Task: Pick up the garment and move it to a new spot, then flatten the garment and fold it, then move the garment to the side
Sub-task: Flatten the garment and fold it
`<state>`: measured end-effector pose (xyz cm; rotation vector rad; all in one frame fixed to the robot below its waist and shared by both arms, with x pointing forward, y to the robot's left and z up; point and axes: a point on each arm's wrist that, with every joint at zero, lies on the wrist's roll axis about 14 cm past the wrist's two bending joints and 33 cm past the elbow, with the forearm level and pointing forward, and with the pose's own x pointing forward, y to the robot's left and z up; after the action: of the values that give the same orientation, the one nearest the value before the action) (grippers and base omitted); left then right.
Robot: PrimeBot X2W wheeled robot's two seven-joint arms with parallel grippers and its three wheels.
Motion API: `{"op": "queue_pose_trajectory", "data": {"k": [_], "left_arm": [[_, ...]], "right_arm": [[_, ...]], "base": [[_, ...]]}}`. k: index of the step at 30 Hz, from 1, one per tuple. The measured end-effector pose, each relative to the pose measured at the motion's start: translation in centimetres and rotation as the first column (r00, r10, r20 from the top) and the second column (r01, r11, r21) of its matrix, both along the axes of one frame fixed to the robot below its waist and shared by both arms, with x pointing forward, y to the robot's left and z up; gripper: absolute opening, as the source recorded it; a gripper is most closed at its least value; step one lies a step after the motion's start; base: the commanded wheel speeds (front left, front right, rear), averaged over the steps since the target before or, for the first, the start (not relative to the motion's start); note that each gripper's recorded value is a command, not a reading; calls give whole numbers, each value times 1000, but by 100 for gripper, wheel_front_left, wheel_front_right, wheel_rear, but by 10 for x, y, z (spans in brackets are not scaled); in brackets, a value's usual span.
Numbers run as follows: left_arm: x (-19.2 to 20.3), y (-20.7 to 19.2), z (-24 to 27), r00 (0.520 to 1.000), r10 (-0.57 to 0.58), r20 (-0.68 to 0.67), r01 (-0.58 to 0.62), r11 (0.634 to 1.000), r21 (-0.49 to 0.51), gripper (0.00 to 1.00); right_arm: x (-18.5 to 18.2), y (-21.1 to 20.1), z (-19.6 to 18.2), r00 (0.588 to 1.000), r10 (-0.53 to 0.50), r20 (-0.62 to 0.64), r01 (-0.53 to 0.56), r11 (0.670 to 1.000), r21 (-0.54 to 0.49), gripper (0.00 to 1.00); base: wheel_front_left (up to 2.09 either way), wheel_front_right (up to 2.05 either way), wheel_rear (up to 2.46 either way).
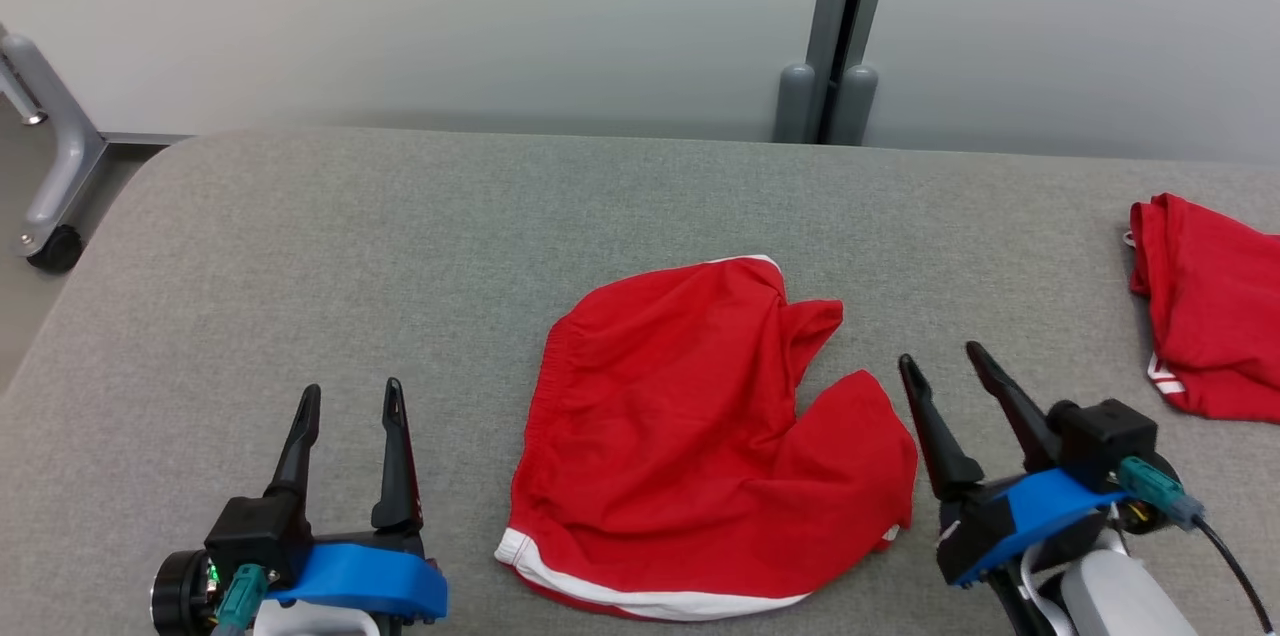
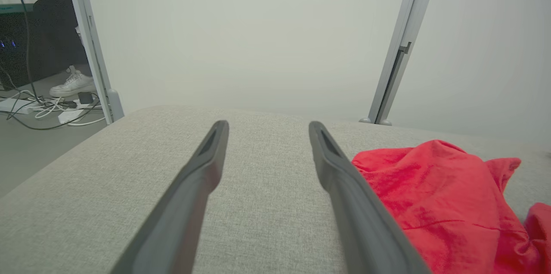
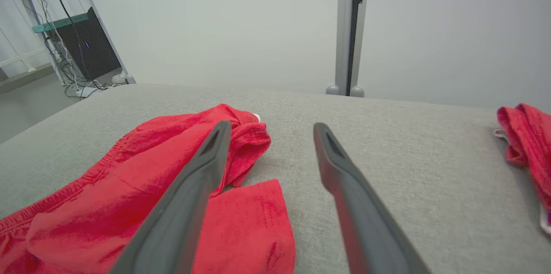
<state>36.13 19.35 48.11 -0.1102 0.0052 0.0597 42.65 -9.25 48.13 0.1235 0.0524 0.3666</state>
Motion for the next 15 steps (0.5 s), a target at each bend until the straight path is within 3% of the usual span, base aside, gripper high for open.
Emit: {"op": "queue_pose_trajectory", "data": {"k": [6, 15], "left_arm": [[3, -7, 0, 1000, -22, 1, 22, 1000, -1, 100], [5, -12, -1, 999, -40, 0, 40, 999, 2, 100]], "right_arm": [[-20, -42, -9, 992, -123, -36, 123, 992, -6, 100], [-49, -49, -22, 983, -151, -102, 149, 988, -26, 100]], "base": [[0, 0, 0], [0, 0, 0]]}}
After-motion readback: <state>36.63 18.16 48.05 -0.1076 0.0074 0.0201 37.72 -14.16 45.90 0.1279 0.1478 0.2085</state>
